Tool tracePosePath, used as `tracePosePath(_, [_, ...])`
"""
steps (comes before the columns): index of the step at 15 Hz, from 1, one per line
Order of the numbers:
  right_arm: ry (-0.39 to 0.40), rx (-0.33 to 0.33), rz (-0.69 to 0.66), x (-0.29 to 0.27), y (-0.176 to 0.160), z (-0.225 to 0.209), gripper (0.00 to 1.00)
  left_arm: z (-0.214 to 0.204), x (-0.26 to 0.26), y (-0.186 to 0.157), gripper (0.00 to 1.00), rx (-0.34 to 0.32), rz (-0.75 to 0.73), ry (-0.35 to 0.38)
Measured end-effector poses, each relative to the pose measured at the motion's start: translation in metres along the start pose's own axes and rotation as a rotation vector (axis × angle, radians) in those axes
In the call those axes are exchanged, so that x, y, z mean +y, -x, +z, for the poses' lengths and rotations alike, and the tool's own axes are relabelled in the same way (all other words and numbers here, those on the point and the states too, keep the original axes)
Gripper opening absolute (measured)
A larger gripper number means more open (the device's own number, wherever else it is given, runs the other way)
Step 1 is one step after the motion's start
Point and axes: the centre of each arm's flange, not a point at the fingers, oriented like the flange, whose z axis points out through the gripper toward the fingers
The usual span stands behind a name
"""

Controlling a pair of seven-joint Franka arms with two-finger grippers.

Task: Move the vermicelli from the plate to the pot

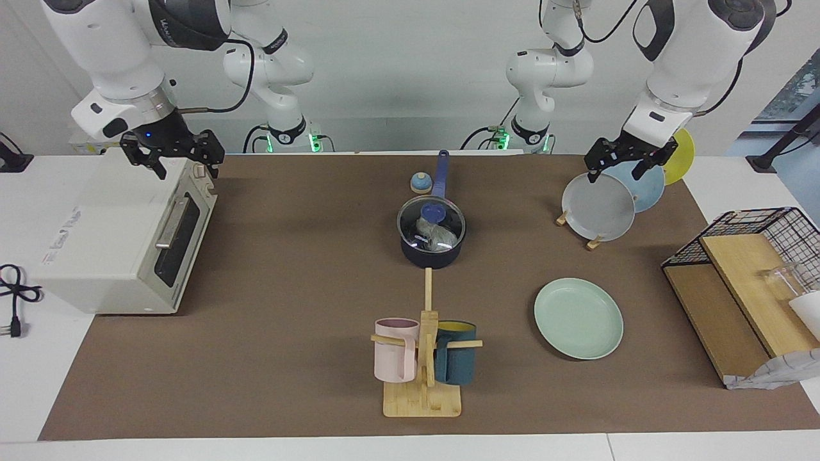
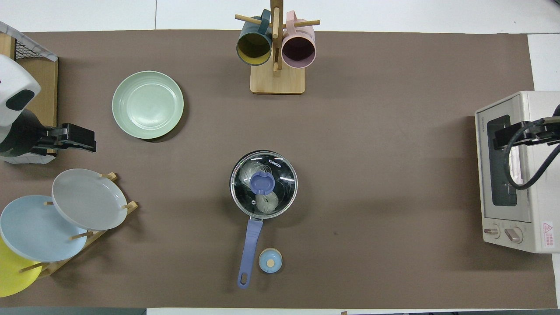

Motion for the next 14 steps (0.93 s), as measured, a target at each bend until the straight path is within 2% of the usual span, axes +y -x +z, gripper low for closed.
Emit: tracePosePath(14, [0.000,0.001,-0.012,-0.0065,-0.0006,-0.0004,1.00,-0.0003,-0.0085,-0.0009,1.00,0.000,-0.016,0.001])
